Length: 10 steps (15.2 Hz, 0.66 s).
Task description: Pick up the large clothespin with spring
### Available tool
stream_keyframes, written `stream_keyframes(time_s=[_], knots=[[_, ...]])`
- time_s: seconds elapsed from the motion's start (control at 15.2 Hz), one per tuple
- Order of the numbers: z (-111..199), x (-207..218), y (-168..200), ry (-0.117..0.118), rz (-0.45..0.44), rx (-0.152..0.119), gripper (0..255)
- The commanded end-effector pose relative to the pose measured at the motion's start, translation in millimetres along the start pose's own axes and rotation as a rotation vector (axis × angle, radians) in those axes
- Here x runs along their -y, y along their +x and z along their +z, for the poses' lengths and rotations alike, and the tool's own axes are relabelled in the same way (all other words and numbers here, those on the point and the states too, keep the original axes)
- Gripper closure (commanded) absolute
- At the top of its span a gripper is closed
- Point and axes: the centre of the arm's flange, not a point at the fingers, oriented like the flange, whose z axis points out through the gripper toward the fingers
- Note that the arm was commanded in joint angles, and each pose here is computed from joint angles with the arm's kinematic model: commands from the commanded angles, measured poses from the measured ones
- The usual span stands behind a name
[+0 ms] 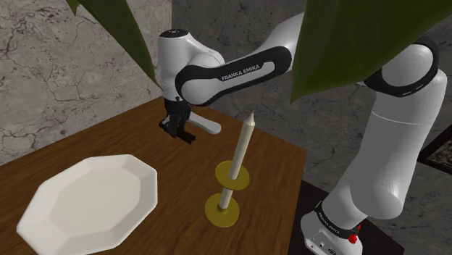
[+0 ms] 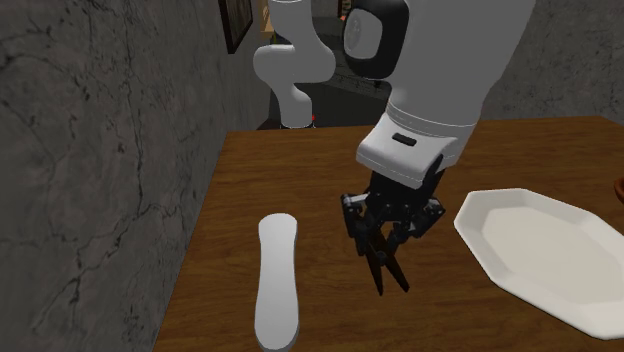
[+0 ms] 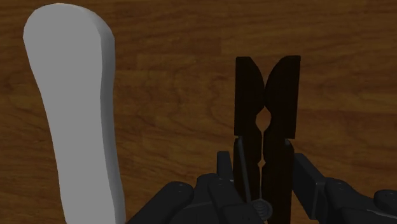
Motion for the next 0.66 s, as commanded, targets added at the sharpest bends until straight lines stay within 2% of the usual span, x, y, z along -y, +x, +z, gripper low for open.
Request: stream_keyframes(time_s=[0.0, 0.46, 0.59], knots=[[-12.0, -2.0, 0.3, 0.000, 0.000, 0.000, 255], [-48.7, -6.7, 1.9, 0.000, 0.000, 0.000, 255], [-49.4, -6.8, 1.9, 0.000, 0.000, 0.000, 255]])
